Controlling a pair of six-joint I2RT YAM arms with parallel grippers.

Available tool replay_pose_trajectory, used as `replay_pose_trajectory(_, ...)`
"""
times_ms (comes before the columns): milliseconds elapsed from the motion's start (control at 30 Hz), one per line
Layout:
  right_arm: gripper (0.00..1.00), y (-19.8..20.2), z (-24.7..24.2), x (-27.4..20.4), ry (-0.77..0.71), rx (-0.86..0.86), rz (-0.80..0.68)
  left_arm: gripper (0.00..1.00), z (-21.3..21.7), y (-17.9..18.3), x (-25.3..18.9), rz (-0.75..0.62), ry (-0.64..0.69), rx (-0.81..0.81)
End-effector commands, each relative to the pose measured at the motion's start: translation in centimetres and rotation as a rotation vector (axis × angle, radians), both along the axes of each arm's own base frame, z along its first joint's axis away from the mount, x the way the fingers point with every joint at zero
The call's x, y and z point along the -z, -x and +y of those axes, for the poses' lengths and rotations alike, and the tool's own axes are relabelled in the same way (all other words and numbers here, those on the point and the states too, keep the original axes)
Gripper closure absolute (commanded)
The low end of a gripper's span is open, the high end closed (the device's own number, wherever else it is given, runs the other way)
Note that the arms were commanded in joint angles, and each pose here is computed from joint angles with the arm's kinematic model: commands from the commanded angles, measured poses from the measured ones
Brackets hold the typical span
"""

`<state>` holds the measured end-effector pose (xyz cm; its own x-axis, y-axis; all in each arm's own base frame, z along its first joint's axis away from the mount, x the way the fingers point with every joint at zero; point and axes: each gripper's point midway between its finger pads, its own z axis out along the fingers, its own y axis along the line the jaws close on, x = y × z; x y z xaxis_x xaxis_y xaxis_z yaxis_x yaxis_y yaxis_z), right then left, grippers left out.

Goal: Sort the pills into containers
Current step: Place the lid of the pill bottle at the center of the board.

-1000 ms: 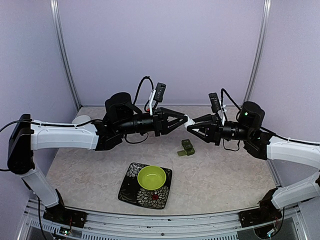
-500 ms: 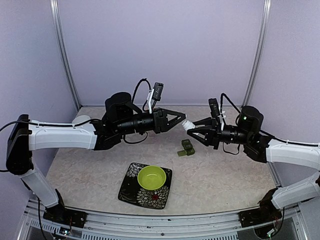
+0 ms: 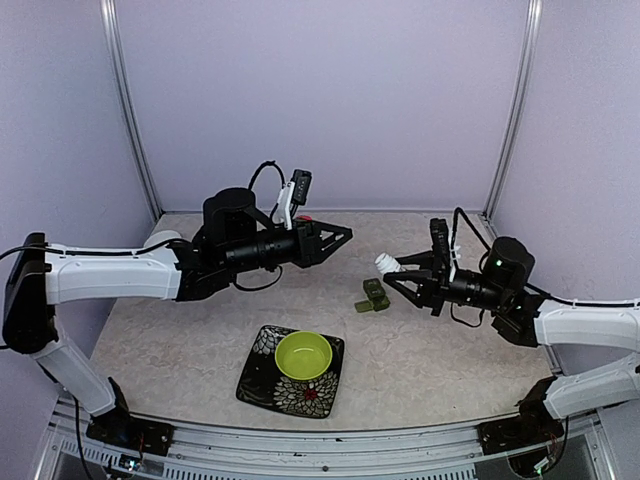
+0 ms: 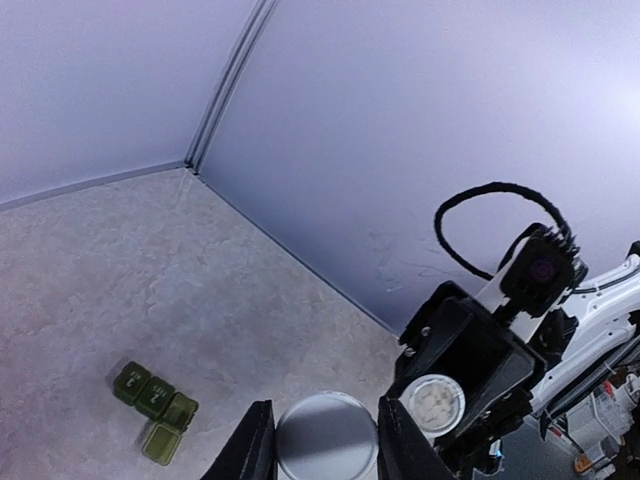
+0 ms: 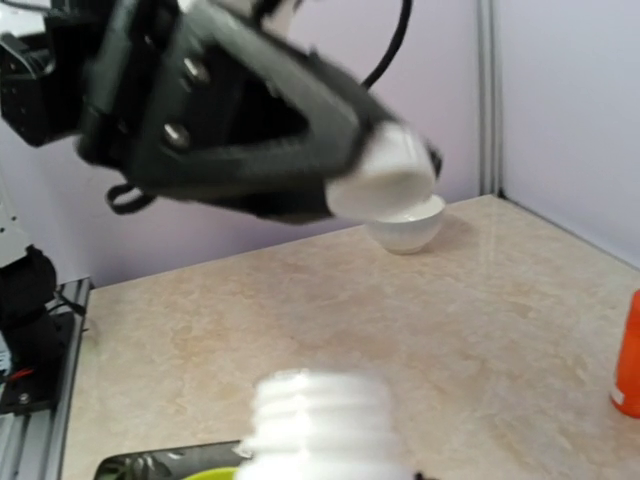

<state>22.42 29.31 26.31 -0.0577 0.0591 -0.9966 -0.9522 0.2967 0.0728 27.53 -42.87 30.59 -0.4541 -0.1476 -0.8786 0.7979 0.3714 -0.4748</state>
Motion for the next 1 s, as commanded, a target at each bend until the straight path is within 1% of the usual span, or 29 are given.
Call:
replay_pose_trajectory(0, 1.00, -0.7, -1.4, -0.6, -0.042, 0.091, -0.069, 0.68, 3.1, -2.4, 3.8, 0.017, -0.092, -0.107)
replay_pose_trajectory(267, 1.00, -1.1, -2.6, 1.5, -0.036, 0.147, -0.044, 0.68, 8.8, -5.9, 9.2, 0.042, -0.222, -0.287)
replay_pose_trajectory(400, 1.00, -1.3, -3.0, 2.0, -0.032, 0.160, -0.032, 0.67, 11.2, -7.9, 12.0, 0.022, -0.344, -0.395)
replay_pose_trajectory(733, 1.00, -1.2, -4.0, 3.2, -0.035, 0.176, 0.004, 0.67, 14.1, -11.6, 19.1, 0.046, -0.571, -0.530)
replay_pose_trajectory(967, 1.00, -1.3, -4.1, 3.8, -0.024, 0.181, 0.024, 0.67, 16.6, -13.8, 21.8, 0.080, -0.652, -0.623)
